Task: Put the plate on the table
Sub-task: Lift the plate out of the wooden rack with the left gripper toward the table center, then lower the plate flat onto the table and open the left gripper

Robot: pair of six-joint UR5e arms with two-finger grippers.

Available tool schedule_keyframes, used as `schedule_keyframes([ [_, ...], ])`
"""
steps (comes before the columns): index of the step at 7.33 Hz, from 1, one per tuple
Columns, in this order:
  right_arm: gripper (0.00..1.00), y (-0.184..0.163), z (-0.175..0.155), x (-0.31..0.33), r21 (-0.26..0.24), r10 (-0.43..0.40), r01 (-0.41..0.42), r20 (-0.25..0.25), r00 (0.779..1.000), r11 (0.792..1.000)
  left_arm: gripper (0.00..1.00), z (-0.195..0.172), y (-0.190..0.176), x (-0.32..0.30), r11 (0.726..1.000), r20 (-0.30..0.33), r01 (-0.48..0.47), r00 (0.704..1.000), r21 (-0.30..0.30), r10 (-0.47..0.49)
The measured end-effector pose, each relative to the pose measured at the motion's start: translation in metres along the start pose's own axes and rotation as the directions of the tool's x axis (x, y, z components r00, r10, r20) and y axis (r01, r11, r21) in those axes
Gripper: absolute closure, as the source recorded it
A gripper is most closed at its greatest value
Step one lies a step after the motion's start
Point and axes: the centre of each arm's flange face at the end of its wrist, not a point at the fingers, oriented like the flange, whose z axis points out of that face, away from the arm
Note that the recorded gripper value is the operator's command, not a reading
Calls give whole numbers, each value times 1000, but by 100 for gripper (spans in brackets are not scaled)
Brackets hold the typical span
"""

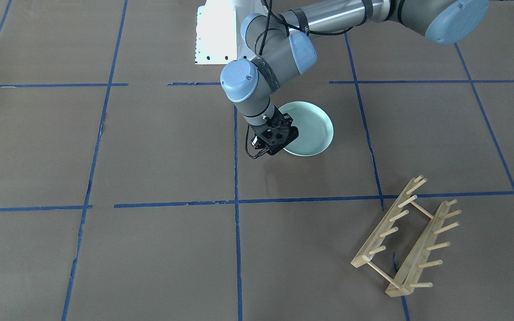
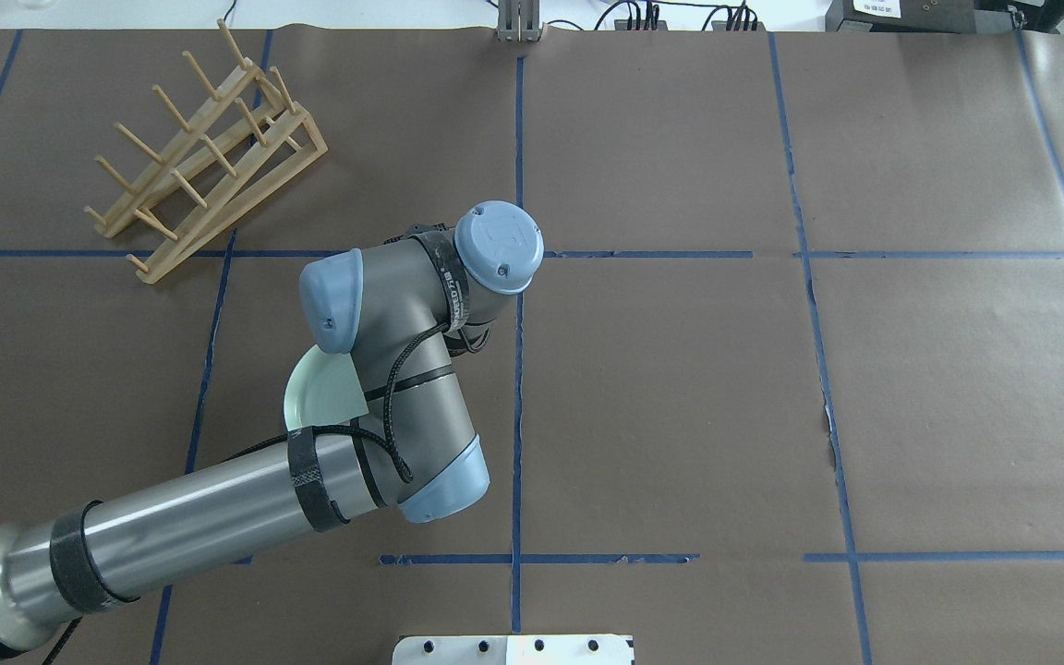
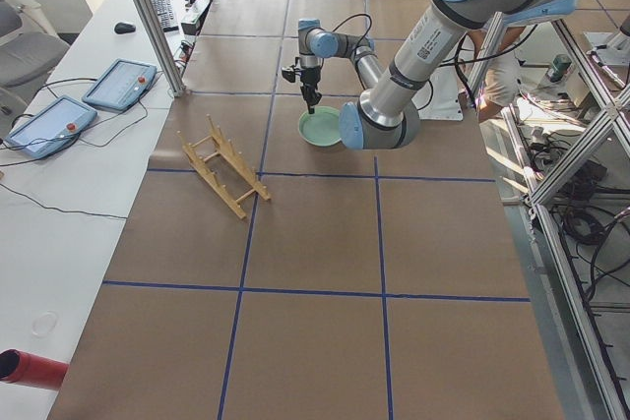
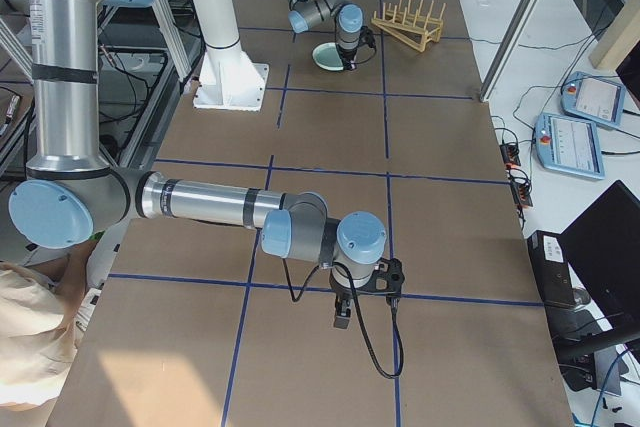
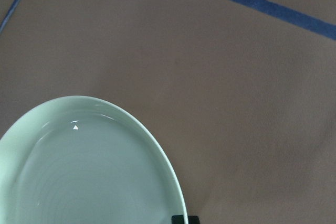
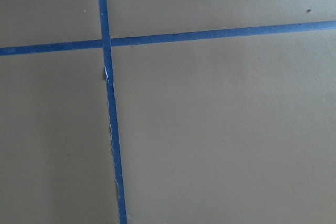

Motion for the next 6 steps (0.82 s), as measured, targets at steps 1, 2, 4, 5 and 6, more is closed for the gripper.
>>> schedule_keyframes([
  [1,0,0,0,0,0,0,0,0,1000,1000,1,3,2,1,1000,-3,-6,1000,3,6],
  [2,0,0,0,0,0,0,0,0,1000,1000,0,3,2,0,1000,-7,-10,1000,9,10],
  [4,0,0,0,0,0,0,0,0,1000,1000,0,-23,-13,-25,999,-79,-43,996,32,45],
  [5,0,0,0,0,0,0,0,0,1000,1000,0,-54,-36,-52,993,-149,-104,983,51,110],
  [6,0,0,0,0,0,0,0,0,1000,1000,0,-85,-70,-82,982,-207,-177,960,71,188],
])
